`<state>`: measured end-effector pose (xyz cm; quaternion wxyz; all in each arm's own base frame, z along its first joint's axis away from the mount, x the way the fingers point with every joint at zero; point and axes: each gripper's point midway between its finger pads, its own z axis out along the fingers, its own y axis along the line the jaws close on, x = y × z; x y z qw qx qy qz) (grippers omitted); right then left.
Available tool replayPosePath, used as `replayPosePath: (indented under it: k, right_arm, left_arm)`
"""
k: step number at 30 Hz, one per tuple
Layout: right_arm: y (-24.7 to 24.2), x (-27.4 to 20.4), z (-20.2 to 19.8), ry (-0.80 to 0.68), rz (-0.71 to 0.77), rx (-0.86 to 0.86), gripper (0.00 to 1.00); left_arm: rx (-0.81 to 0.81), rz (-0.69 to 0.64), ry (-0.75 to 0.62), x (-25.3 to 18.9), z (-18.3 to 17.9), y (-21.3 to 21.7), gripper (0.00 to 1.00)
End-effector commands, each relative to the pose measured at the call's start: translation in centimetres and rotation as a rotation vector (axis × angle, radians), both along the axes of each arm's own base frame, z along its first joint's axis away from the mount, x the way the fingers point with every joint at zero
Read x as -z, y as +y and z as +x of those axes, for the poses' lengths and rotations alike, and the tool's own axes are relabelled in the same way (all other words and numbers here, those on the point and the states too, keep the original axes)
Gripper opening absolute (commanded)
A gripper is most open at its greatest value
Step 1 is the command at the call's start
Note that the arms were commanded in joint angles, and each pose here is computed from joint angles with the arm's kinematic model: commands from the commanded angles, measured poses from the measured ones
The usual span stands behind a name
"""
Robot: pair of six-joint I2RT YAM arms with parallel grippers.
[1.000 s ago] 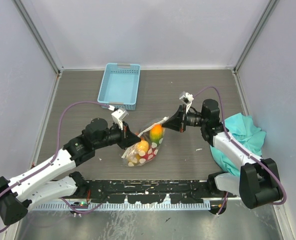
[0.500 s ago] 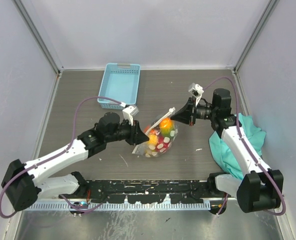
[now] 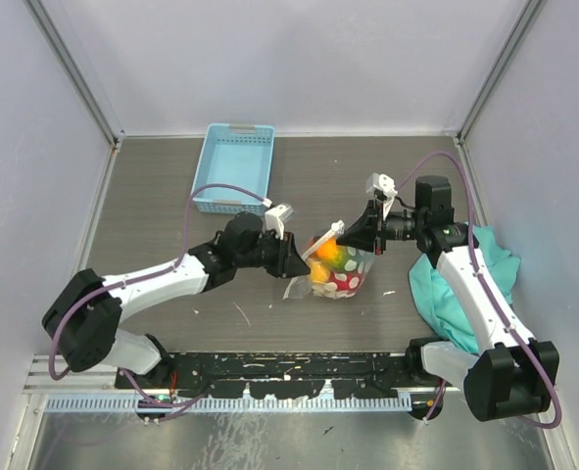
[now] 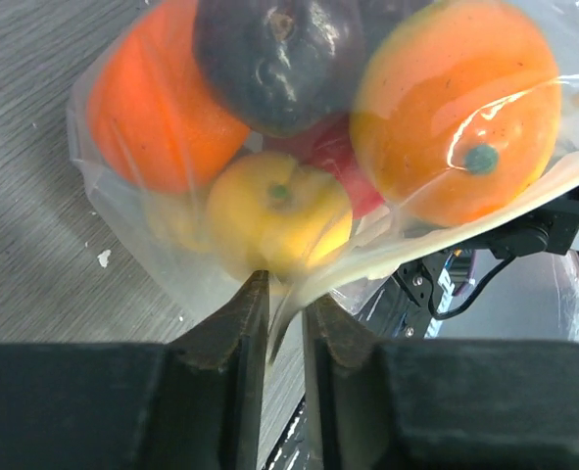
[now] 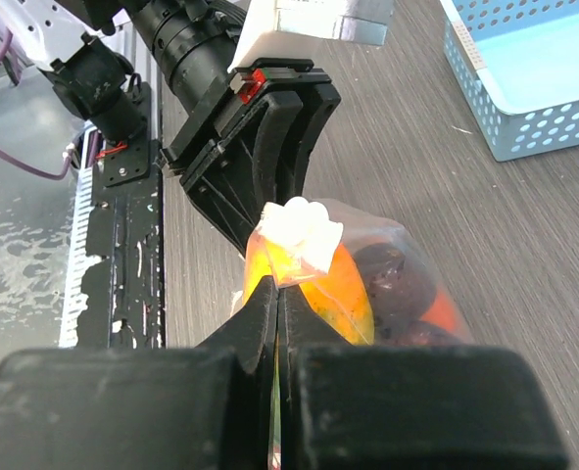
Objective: Open the zip-top bag and remove the fake food
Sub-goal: Pick up the zipper food storage bag at the center of the board, then unzip the zipper food storage bag at the center of the board.
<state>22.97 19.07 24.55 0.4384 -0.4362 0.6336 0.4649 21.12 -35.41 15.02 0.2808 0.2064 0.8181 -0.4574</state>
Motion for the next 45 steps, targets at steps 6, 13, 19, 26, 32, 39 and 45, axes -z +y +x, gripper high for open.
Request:
replayPosePath:
  k: [6, 13, 19, 26, 32, 39, 45]
  right_arm:
    - [1.8, 0.5, -1.2, -0.020, 0.006, -0.092, 0.01]
    - [2.8, 1.7, -1.8, -0.005, -0.007, -0.130, 0.01]
    - [3.3, 1.9, -2.8, -0.013, 0.003, -0.184, 0.01]
    - [3.3, 2.1, -2.9, -0.019, 0.000, -0.193, 0.01]
    - [3.3, 2.1, -3.0, -0.019, -0.002, -0.193, 0.01]
    - [3.3, 2.1, -3.0, -0.029, -0.009, -0.191, 0.01]
    - [3.4, 2.0, -3.2, -0.032, -0.008, -0.198, 0.01]
  left_arm:
    - [-0.152, -0.118, -0.258, -4.7, 0.5, 3.9, 0.50]
    - [-0.192, -0.186, -0.414, -8.0, -1.0, 7.1, 0.88]
    - [-0.156, -0.283, -0.467, -12.0, -1.5, 6.3, 1.00]
    - [-0.142, -0.262, -0.324, -13.7, -0.4, 3.2, 0.88]
    - [-0.113, -0.218, -0.314, -14.4, -0.6, 0.4, 0.74]
    - [-0.062, -0.215, -0.283, -14.4, -0.7, -1.5, 0.56]
    - [-0.073, -0.200, -0.286, -14.1, -0.2, -1.7, 0.44]
